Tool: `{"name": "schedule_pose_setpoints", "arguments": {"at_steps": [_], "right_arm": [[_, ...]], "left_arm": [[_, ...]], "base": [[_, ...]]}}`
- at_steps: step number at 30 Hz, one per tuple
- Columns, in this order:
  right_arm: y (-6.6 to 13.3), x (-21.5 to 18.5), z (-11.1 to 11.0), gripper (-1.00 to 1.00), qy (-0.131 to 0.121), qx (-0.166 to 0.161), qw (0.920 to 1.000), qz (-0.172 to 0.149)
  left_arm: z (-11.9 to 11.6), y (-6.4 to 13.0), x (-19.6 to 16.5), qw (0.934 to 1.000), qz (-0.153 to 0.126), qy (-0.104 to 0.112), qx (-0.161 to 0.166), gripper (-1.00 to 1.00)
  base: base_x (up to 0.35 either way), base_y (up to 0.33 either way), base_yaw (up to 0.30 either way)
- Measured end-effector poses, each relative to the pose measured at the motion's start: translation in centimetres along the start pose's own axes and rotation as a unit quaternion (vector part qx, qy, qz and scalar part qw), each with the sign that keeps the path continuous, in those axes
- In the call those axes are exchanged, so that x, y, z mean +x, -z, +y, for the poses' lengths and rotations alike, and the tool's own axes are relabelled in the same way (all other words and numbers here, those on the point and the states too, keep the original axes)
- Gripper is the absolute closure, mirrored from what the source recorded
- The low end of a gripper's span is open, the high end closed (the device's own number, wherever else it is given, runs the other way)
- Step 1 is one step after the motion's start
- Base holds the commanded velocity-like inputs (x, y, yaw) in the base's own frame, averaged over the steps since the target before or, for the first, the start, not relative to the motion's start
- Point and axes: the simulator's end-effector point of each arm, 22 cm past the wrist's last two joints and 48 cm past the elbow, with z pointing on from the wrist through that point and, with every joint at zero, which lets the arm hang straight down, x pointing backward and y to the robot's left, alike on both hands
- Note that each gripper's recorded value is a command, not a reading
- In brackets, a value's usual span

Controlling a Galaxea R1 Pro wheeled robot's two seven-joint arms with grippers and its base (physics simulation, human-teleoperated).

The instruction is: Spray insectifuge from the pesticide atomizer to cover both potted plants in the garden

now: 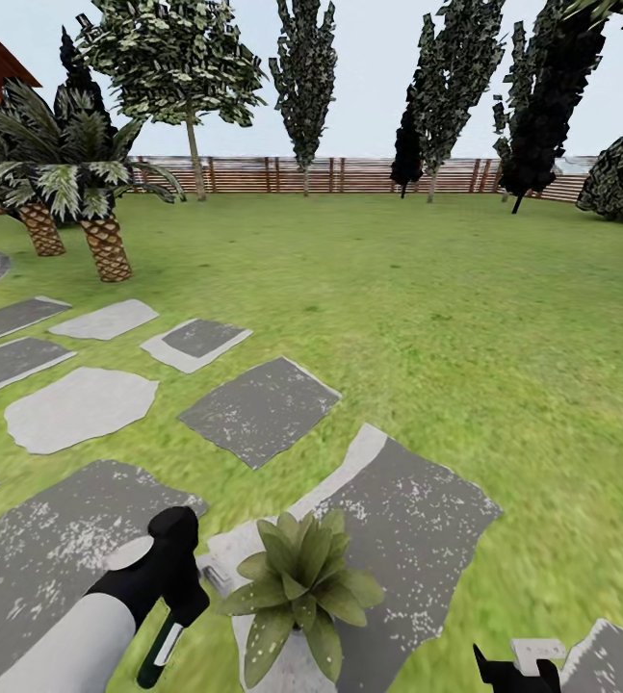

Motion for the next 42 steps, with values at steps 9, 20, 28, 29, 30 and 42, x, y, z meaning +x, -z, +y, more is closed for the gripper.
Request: {"name": "schedule_pose_setpoints", "arguments": {"at_steps": [9,20,28,29,30,42], "right_arm": [[0.0,0.0,0.0,-1.0,0.0,0.0,1.0,0.0],[0.0,0.0,0.0,-1.0,0.0,0.0,1.0,0.0],[0.0,0.0,0.1,-1.0,0.0,-0.001,1.0,0.0],[0.0,0.0,0.1,-1.0,0.0,-0.001,1.0,0.0],[0.0,0.0,0.1,-1.0,0.0,-0.001,1.0,0.0],[0.0,0.0,0.0,-1.0,0.001,0.0,1.0,0.0]], "left_arm": [[-2.4,0.2,-2.1,0.9997,-0.005,-0.026,0.001,1.0],[-0.5,-0.8,0.6,0.9998,0.017,-0.012,-0.007,1.0],[2.5,-1.0,3.5,0.9992,0.033,0.014,-0.019,1.0],[2.3,-1.0,3.3,0.9993,0.03,0.016,-0.015,1.0],[2.1,-1.1,3.2,0.9993,0.03,0.014,-0.015,1.0],[2.2,-2.1,4.7,0.9988,0.031,0.038,-0.005,1.0]], "base": [[0.0,0.0,0.0],[-0.152,0.032,0.0],[0.011,0.008,0.0],[0.228,0.101,0.0],[0.252,0.114,0.0],[0.055,0.026,0.0]]}}
